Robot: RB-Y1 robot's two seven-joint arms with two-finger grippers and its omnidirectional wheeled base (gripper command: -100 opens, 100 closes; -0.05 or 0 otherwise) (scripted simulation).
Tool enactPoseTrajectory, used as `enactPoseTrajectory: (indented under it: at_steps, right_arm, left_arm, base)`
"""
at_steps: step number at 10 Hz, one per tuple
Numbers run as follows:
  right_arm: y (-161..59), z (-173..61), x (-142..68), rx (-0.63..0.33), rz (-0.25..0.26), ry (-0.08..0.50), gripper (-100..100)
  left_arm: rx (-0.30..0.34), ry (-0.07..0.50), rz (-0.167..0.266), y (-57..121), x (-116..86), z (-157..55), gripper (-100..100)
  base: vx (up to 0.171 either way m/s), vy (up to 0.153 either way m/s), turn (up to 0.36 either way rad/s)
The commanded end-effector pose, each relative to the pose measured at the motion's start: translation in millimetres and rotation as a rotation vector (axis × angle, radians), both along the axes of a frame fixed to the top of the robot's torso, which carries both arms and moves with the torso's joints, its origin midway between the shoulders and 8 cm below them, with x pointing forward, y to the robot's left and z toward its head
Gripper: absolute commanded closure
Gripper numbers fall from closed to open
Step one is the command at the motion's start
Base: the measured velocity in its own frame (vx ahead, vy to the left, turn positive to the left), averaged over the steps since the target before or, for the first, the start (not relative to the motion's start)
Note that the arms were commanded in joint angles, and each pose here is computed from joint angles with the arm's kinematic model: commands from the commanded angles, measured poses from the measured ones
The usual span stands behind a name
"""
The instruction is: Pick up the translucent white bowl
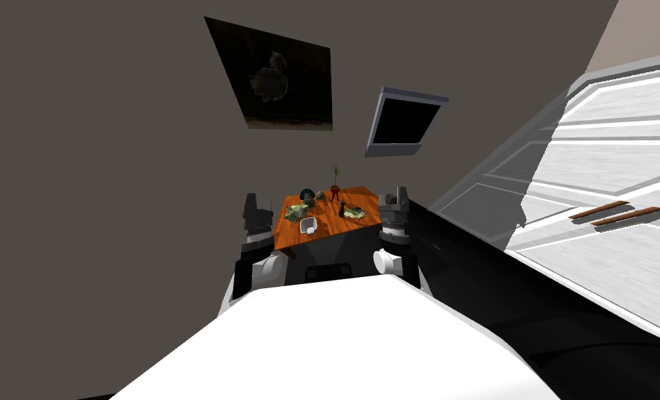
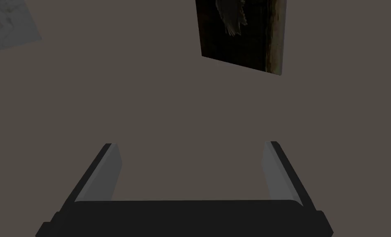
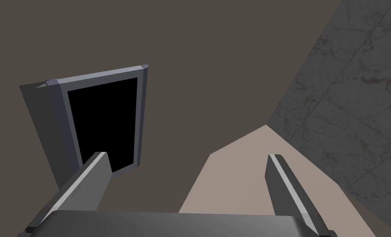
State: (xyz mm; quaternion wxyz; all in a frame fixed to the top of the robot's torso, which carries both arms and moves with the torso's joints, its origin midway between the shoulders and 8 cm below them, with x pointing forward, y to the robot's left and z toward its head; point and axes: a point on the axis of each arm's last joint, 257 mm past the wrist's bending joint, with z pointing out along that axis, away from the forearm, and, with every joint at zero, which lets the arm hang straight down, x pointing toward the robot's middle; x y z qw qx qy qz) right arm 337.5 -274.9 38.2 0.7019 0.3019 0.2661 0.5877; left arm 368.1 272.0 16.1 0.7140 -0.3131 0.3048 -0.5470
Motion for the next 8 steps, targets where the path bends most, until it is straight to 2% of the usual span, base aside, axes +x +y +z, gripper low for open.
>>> enactPoseTrajectory:
  at_steps: [1, 4, 8]
  right_arm:
    - [0.0, 0.0, 0.0, 0.0, 0.0, 0.0, 0]
    - [0.0, 0.0, 0.0, 0.0, 0.0, 0.0, 0]
    - [0.0, 0.0, 0.0, 0.0, 0.0, 0.0, 0]
  left_arm:
    - [0.039, 0.057, -0.005, 1.0, 10.5, -15.8, -100]
    - [0.082, 0.149, 0.0, 7.2, 26.5, -42.6, -100]
    - [0.124, 0.311, 0.03, 27.6, 50.7, -93.5, -100]
  base:
    - [0.035, -0.057, 0.044]
    - [0.044, -0.118, 0.043]
    - [0.053, -0.111, 0.044]
